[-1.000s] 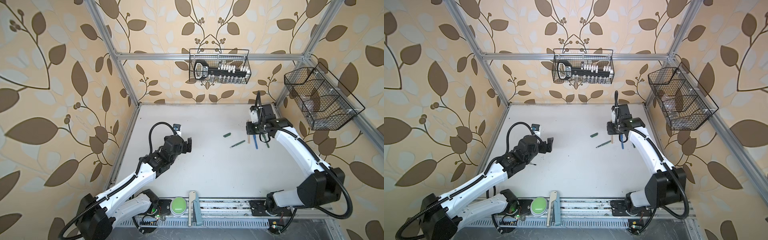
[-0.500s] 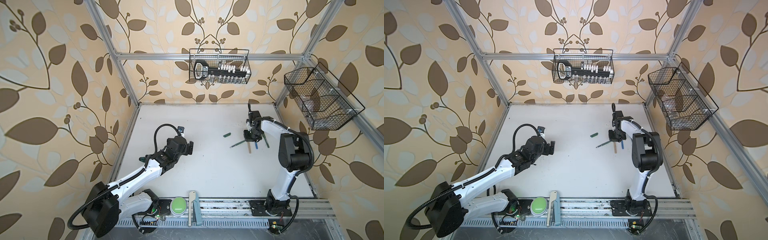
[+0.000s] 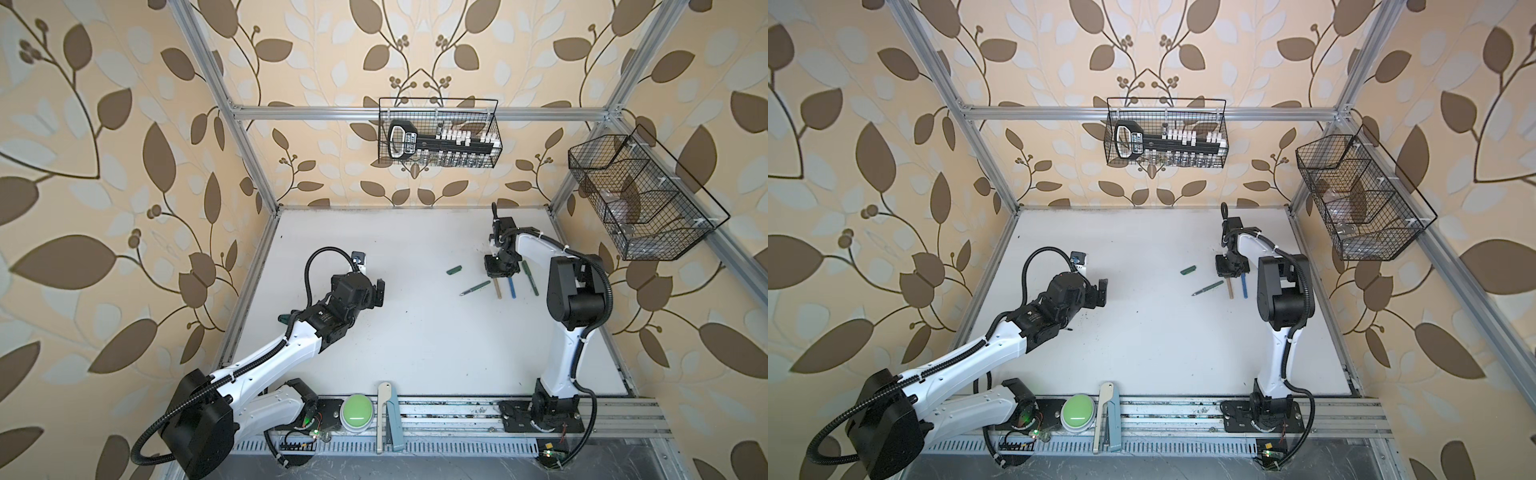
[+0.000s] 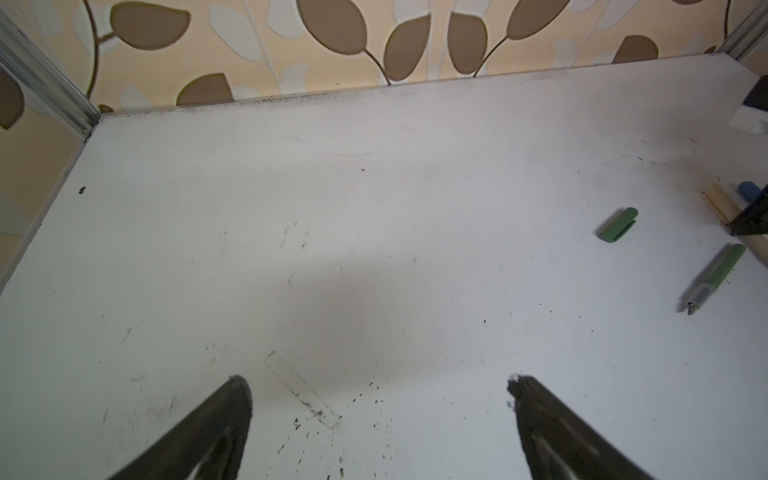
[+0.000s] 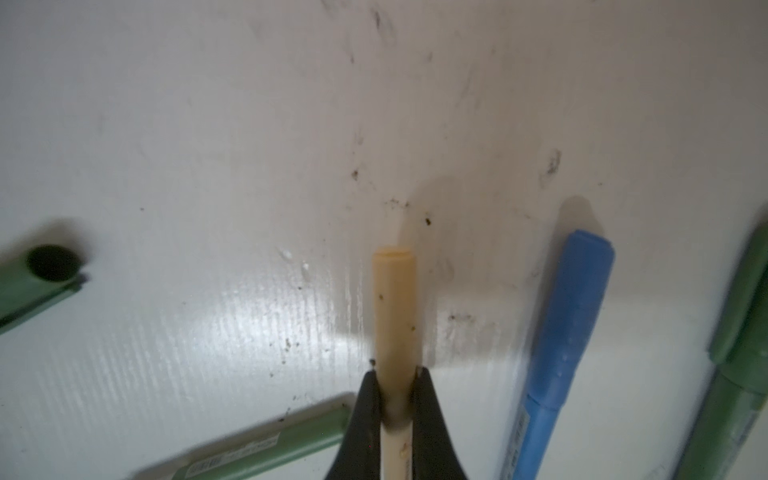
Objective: Insert the pens into the pen caps
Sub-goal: 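Lower the capped beige pen beside the blue pen and open the right gripper, then move the open right gripper down over the uncapped green fountain pen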
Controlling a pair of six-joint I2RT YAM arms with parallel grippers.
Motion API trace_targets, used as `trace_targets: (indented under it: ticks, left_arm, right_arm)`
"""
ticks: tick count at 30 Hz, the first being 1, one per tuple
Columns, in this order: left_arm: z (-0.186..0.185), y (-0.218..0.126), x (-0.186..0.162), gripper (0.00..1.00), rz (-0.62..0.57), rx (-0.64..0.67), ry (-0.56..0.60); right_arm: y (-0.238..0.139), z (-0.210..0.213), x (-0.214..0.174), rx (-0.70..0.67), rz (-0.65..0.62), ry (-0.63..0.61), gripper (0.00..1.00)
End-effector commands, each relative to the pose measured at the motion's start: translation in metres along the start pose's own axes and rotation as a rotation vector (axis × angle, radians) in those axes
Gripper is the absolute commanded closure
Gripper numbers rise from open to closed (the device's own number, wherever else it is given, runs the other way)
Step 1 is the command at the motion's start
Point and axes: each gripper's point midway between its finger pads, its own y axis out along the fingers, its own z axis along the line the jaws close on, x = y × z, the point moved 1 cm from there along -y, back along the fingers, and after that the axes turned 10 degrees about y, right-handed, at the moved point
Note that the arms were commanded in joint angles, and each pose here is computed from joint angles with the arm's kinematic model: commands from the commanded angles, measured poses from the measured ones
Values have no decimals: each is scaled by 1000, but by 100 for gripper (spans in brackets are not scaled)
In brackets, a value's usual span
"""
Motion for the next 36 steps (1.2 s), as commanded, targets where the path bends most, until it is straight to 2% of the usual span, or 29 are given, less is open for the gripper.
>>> trace_targets:
  ticks: [1, 5, 10, 16, 19, 22, 26, 30, 36]
  left_arm:
    - [12, -4, 12, 1, -57, 49, -16]
    - [13, -5, 13, 1, -54, 56, -19]
    - [13, -12, 16, 1, -81, 38, -32]
    - [17, -19, 19, 1, -105, 43, -43]
    - [18, -21, 20, 1, -115, 40, -48]
    - [17, -23, 20, 1, -140, 31, -58]
    - [4, -31, 24, 1, -196, -72, -50]
    - [-2, -43, 28, 1, -259, -137, -55]
    - [11, -48, 26, 1, -284, -76, -59]
  right_arm:
    - [2, -4, -5, -10, 28, -22, 94]
    - [-4, -7, -5, -22, 23, -14, 86]
    - [-30, -2, 5, 20, -47, -12, 69]
    - [-70, -3, 11, 36, -137, -11, 64]
    - [-107, 5, 13, 89, -251, -4, 62]
    - [-150, 25, 7, 132, -393, -81, 59]
    - [-183, 71, -24, 148, -502, -331, 59]
    - [-176, 99, -54, 177, -455, -495, 54]
    - [-133, 100, -72, 82, -280, -568, 53]
